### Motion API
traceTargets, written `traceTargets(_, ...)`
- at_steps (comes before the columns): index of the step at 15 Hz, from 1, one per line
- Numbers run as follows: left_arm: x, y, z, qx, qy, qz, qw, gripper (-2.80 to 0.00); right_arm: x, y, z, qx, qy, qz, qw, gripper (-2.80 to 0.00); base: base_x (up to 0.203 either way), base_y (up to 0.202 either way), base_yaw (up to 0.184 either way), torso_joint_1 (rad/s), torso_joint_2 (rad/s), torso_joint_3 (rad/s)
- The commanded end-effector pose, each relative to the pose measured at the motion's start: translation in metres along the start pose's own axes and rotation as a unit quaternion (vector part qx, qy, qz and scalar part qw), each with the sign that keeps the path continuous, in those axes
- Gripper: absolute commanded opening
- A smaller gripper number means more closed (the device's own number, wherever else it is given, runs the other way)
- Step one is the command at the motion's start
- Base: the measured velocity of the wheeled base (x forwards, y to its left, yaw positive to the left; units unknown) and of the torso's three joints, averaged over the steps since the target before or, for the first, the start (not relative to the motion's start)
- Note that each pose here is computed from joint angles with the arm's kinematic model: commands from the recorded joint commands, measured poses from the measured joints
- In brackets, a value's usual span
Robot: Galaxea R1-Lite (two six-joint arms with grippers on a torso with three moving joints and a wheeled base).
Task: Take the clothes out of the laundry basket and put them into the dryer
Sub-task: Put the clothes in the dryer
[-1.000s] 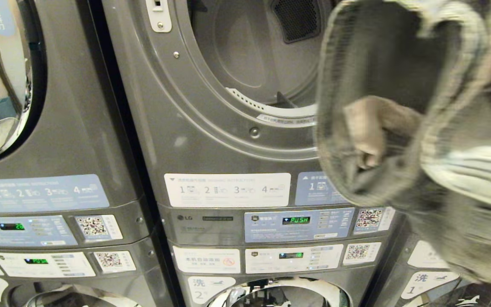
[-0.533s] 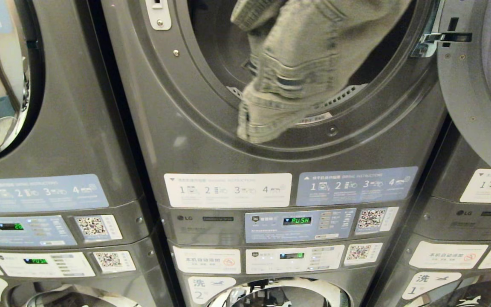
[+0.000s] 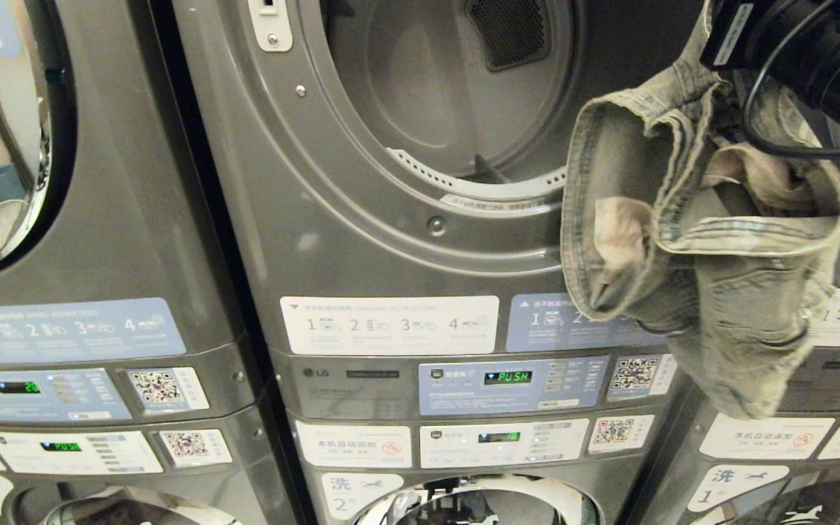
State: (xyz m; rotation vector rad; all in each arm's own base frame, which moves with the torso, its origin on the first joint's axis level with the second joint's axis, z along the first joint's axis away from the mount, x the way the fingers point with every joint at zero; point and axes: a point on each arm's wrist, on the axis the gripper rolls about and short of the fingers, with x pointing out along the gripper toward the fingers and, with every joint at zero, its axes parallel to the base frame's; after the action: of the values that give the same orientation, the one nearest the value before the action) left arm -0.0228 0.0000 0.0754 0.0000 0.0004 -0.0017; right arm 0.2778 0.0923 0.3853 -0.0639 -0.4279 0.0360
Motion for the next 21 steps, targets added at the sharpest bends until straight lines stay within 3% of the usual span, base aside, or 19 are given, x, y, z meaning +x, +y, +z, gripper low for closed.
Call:
traceTargets(1, 0.000, 0.000, 0.000, 0.000, 0.000, 0.000, 1.0000, -2.80, -0.008, 0.009, 0.018, 0.017, -0.025, 0.018, 0.999, -2.80, 0.000, 0.000, 0.000, 0.000, 0.00, 0.000)
traceTargets(4, 0.000, 0.000, 0.000, 0.000, 0.000, 0.000, 1.0000, -2.80, -0.040, 0.030, 0.047, 0.050, -0.030, 0.085, 0.995, -2.80, 0.000, 0.000, 0.000, 0.000, 0.00, 0.000)
traceTargets(8, 0.000, 0.000, 0.000, 0.000, 0.000, 0.000, 1.0000, -2.80, -0.071, 0.045, 0.062, 0.048, 0.010, 0.158, 0.986, -2.80, 0.000, 0.000, 0.000, 0.000, 0.00, 0.000)
traceTargets(11, 0.000, 0.000, 0.000, 0.000, 0.001, 0.000, 1.0000, -2.80, -0.081, 0.042, 0.074, -0.006, -0.008, 0.170, 0.985, -2.80, 0.000, 0.000, 0.000, 0.000, 0.00, 0.000)
traceTargets(15, 0.000, 0.000, 0.000, 0.000, 0.000, 0.000, 1.0000, -2.80, -0.089, 0.038, 0.072, -0.007, -0.002, 0.174, 0.985, -2.80, 0.000, 0.000, 0.000, 0.000, 0.00, 0.000)
traceTargets(19, 0.000, 0.000, 0.000, 0.000, 0.000, 0.000, 1.0000, -2.80, -0.104, 0.061, 0.068, -0.013, 0.007, 0.249, 0.969, -2.80, 0.000, 0.000, 0.000, 0.000, 0.00, 0.000)
traceTargets(21, 0.000, 0.000, 0.000, 0.000, 0.000, 0.000, 1.0000, -2.80, -0.106, 0.062, 0.069, -0.024, 0.004, 0.252, 0.967, -2.80, 0.000, 0.000, 0.000, 0.000, 0.00, 0.000)
